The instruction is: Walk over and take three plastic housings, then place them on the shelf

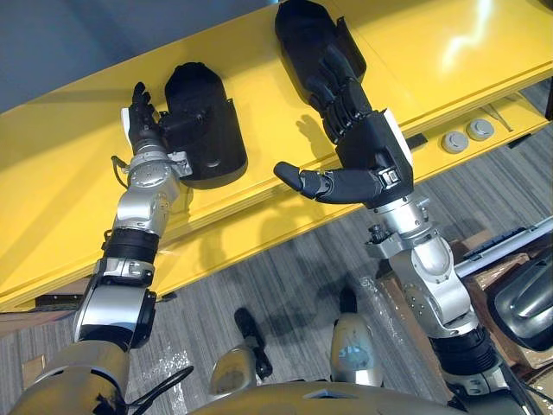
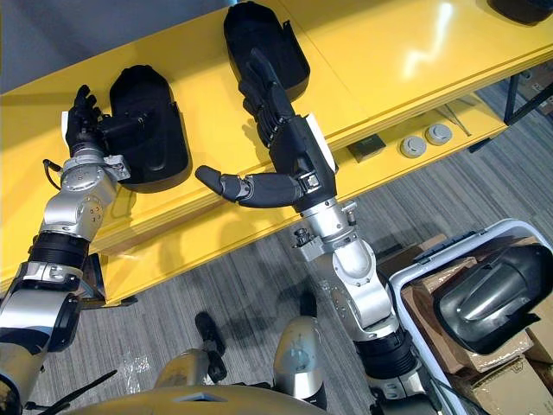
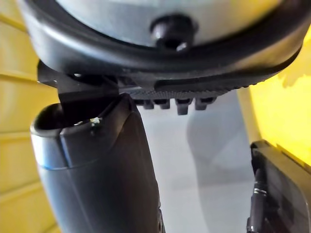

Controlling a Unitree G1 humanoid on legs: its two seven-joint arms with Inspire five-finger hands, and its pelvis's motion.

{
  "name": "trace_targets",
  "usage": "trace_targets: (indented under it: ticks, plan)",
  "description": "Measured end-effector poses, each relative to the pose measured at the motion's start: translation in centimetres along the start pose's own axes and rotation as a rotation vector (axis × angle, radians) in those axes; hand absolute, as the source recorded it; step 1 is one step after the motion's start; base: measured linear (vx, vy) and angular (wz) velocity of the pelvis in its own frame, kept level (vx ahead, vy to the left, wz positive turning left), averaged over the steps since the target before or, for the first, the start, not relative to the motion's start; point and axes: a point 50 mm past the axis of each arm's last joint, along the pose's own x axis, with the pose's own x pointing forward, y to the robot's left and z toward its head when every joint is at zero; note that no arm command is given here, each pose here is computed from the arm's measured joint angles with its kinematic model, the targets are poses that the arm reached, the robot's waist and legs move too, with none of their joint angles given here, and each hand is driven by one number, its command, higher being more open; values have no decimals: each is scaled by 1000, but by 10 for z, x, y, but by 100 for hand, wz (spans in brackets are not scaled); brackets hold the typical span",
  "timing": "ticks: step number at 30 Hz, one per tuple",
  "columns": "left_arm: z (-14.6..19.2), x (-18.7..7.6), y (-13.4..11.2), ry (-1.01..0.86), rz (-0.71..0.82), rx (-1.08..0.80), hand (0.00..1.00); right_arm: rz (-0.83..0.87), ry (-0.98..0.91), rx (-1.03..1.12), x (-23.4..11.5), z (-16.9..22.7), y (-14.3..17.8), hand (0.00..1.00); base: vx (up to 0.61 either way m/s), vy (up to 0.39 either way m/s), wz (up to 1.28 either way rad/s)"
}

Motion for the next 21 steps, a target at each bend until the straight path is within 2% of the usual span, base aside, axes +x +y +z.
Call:
trace_targets:
  ticks: [4, 7, 14, 21]
  plan:
    - [10, 2, 13, -39, 105, -77, 100, -23, 55, 37, -13, -10, 4, 100, 7, -5, -8]
    - [35, -1, 19, -161, 151, -168, 100, -45, 92, 61, -24, -17, 7, 100, -3, -2, -1]
    - [96, -26, 16, -451, 74, -249, 100, -66, 110, 80, -31, -21, 10, 100, 12, -10, 6]
    - [117, -39, 13, -568, -11, -272, 100, -94, 135, 17, -34, -24, 12, 100, 20, -9, 12]
